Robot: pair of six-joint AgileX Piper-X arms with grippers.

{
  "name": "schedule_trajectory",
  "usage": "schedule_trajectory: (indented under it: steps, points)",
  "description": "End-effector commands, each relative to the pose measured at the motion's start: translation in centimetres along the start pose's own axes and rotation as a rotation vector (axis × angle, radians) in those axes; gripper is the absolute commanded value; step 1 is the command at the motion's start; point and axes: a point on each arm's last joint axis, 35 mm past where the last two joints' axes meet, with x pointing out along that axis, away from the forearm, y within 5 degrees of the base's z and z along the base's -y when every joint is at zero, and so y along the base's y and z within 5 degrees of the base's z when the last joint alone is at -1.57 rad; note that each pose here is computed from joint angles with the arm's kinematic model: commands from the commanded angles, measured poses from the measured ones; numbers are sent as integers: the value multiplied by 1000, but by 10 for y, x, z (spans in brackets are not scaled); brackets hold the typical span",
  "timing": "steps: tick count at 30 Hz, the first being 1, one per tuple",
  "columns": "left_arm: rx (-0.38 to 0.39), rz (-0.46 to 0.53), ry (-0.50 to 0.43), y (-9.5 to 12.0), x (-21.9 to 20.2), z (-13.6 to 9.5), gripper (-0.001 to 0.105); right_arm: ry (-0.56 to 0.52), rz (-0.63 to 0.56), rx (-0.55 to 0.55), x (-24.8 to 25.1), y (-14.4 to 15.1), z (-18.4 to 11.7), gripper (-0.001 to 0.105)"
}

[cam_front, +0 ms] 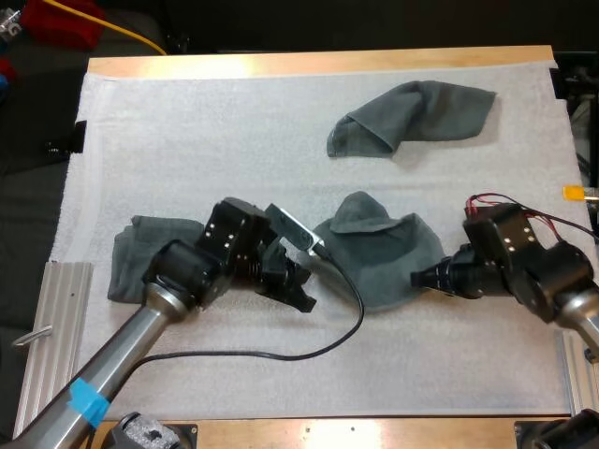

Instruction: Pick towel from pile, fold and stack

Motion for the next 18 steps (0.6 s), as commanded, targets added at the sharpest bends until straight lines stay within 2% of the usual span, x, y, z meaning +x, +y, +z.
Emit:
schedule_trajectory:
  steps: [1, 7, 11, 15, 18]
  points:
    - [20, 9, -11, -5, -9, 1, 0, -34, 28, 5, -12, 4, 2, 3]
    - [41, 10, -70, -17, -42, 3, 0, -148, 86, 40, -45, 11, 2, 3]
    - [48, 5, -104, -25, -64, -1, 0, -176, 110, 63, -62, 14, -2, 3]
    - [60, -5, -156, -33, -84, -3, 0, -176, 119, 96, -71, 16, -5, 3]
    - [76, -11, -200, -41, -107, -4, 0, -127, 124, 111, -75, 17, -10, 3]
